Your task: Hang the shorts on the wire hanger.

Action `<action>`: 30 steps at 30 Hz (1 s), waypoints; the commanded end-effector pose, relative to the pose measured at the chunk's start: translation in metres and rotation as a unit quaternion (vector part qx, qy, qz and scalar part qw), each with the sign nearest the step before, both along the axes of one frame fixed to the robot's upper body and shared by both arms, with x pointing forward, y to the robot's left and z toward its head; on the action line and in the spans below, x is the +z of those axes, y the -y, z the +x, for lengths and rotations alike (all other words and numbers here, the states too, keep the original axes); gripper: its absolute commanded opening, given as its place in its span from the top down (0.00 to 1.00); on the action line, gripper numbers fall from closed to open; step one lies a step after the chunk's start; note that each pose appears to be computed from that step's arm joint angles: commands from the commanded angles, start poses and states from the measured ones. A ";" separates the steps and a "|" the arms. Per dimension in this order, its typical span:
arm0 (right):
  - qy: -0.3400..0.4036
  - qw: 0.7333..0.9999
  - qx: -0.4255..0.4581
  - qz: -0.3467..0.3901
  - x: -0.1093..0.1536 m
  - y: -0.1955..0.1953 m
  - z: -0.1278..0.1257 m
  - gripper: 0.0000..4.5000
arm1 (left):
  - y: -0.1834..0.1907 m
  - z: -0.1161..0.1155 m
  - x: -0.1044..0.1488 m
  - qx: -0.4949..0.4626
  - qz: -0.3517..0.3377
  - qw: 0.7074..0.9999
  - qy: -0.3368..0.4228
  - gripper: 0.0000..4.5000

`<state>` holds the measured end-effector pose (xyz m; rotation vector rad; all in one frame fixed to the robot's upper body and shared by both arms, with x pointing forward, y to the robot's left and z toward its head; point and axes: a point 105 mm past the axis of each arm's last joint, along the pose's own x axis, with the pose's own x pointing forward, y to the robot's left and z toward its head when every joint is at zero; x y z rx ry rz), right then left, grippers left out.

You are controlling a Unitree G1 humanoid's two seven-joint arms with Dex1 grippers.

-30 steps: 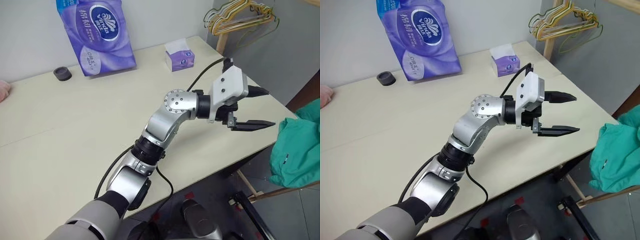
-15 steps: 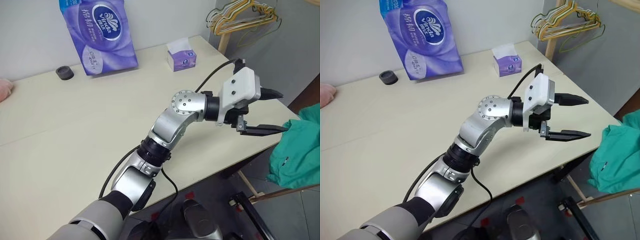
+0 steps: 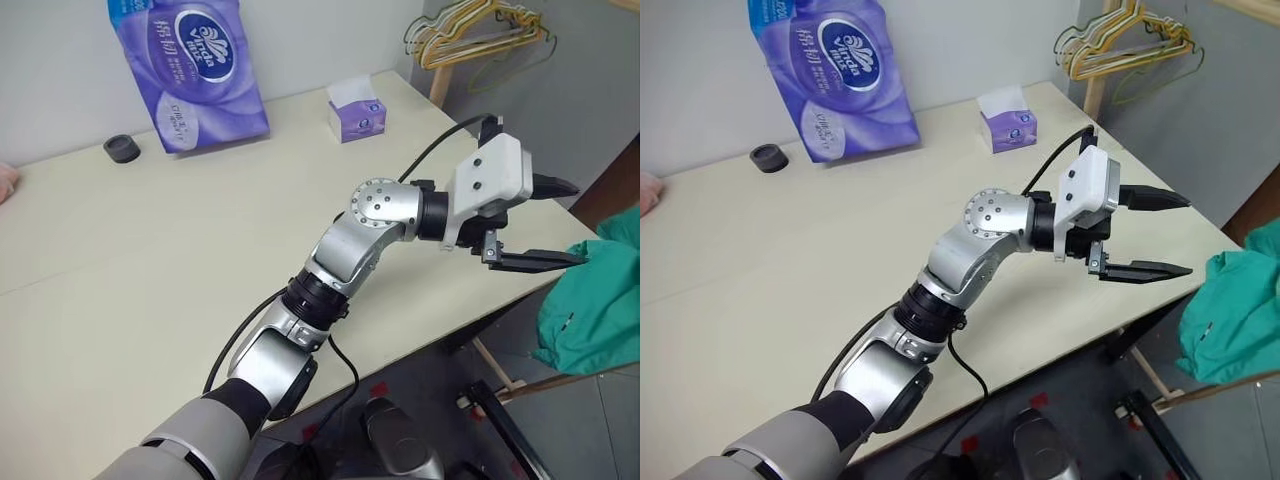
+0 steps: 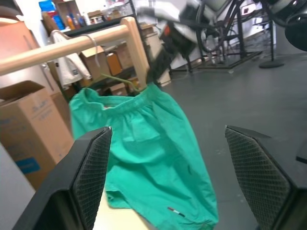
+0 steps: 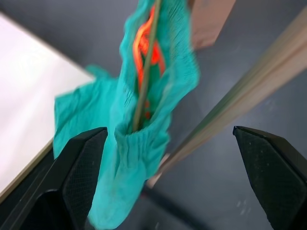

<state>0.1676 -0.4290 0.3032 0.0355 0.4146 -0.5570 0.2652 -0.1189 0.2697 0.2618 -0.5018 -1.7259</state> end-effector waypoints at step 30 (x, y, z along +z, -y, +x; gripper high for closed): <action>0.266 0.851 0.442 -0.100 -0.119 -0.294 0.186 0.01 | -0.300 0.101 -0.127 0.790 -0.097 0.587 -0.145 0.12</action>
